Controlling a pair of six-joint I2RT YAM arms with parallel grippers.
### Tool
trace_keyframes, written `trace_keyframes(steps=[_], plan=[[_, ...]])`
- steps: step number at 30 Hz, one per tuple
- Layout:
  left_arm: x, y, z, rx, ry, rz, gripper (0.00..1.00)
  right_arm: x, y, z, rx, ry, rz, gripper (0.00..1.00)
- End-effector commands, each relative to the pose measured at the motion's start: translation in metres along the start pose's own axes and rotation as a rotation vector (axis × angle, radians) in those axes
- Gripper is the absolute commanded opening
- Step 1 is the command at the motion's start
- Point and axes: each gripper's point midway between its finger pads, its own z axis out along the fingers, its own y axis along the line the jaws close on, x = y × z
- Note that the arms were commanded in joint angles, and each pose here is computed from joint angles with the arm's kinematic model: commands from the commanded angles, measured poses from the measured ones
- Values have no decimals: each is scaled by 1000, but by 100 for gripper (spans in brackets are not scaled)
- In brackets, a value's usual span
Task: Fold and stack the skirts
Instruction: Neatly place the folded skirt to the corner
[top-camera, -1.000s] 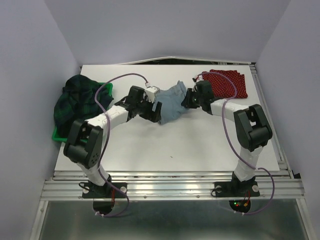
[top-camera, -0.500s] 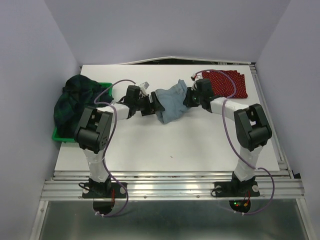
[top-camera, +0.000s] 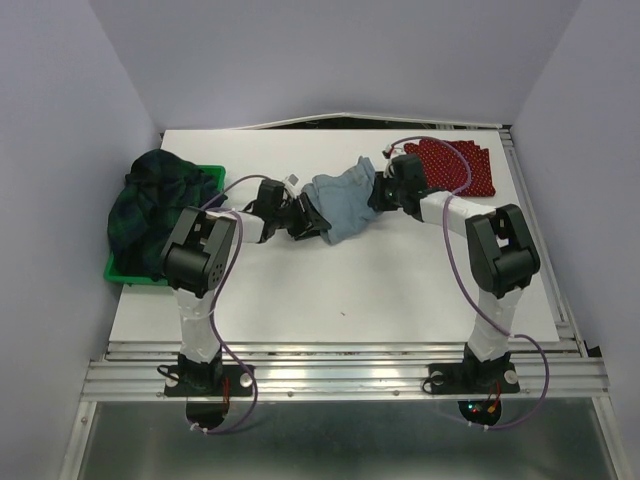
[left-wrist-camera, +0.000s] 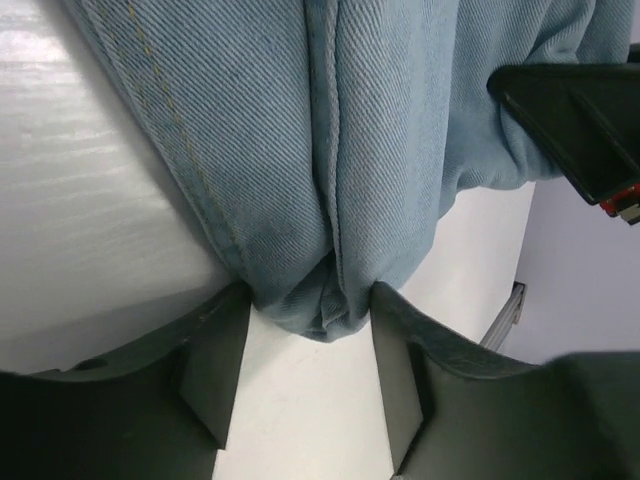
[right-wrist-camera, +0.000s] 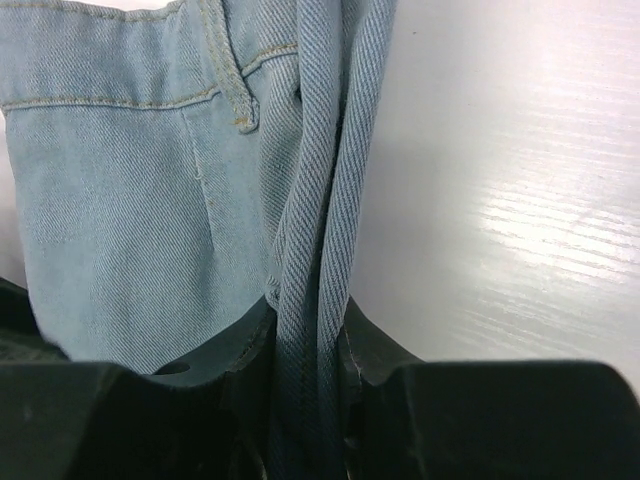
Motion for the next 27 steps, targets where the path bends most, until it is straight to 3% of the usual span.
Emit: trace_keyframes(steps=[1, 5, 6, 7, 16, 27], plan=[[-6, 8, 20, -16, -2, 11, 46, -36, 0, 2, 7, -94, -35, 1], [-32, -11, 25, 13, -59, 56, 20, -47, -2, 3, 25, -117, -69, 1], [-38, -14, 25, 14, -74, 65, 6, -51, -2, 2, 29, -127, -76, 1], [-42, -18, 24, 21, -83, 74, 1, -53, -3, 2, 36, -133, -79, 1], [-89, -83, 28, 45, -215, 360, 0, -106, -31, -8, 102, -253, -87, 1], [-118, -152, 57, 117, -329, 565, 0, -159, -53, -27, 143, -378, -135, 1]])
